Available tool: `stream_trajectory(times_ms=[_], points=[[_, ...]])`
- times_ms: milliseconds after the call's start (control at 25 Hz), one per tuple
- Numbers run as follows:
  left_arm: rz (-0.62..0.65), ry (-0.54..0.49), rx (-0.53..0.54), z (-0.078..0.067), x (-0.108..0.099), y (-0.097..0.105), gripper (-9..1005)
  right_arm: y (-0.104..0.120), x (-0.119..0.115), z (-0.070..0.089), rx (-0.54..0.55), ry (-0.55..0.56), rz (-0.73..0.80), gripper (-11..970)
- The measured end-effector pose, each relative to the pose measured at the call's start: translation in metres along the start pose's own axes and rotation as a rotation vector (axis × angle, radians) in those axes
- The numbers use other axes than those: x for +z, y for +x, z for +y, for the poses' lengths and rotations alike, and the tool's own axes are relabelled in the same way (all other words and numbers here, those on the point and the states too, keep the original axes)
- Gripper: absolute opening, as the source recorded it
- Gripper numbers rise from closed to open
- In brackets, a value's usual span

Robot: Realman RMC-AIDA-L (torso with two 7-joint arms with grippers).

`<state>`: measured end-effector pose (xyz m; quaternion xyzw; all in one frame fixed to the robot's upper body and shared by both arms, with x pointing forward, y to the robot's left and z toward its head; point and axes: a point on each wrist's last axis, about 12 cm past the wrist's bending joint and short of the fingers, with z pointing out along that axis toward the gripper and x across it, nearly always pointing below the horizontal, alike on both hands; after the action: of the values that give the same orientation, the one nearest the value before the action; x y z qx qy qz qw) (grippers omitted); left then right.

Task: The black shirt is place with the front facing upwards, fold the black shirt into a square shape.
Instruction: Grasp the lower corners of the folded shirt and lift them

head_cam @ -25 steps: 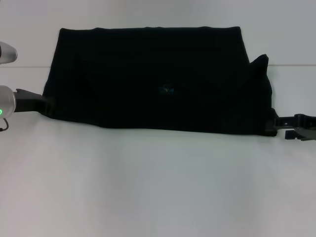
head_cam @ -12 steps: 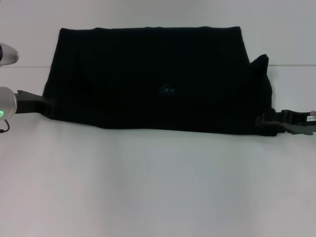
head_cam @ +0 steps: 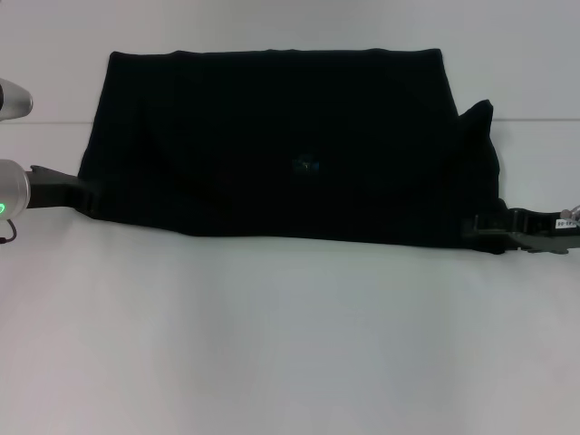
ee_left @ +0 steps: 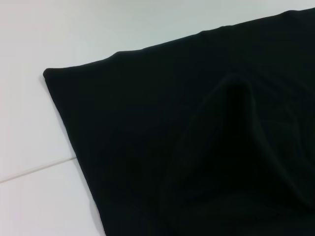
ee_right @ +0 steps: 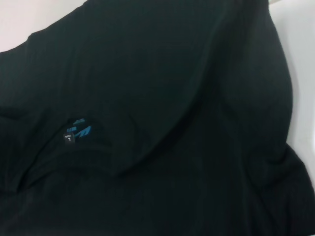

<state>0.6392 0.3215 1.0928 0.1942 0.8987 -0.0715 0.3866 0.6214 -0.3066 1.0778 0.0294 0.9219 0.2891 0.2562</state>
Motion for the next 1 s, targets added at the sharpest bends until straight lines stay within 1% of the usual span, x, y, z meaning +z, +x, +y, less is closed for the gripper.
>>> stream_trajectory(times_ms=[360,720,920,1000], points=[[0.002,0.001,0.001,-0.001,0.000,0.000,0,0.002,0.004,-0.001,-0.002,0.019,-0.013,823],[0.003,0.002,0.001,-0.001,0.001,0.001,-1,0.003,0.010,0.010,-0.027,-0.017,-0.008,818],[0.005,0.001,-0.002,-0.001,0.000,0.002,-1,0.003,0.007,0.007,-0.035,-0.022,-0.022,618],[0.006,0.000,-0.002,-0.001,0.000,0.003,-1,0.003,0.007,0.007,-0.034,-0.021,-0.022,559]])
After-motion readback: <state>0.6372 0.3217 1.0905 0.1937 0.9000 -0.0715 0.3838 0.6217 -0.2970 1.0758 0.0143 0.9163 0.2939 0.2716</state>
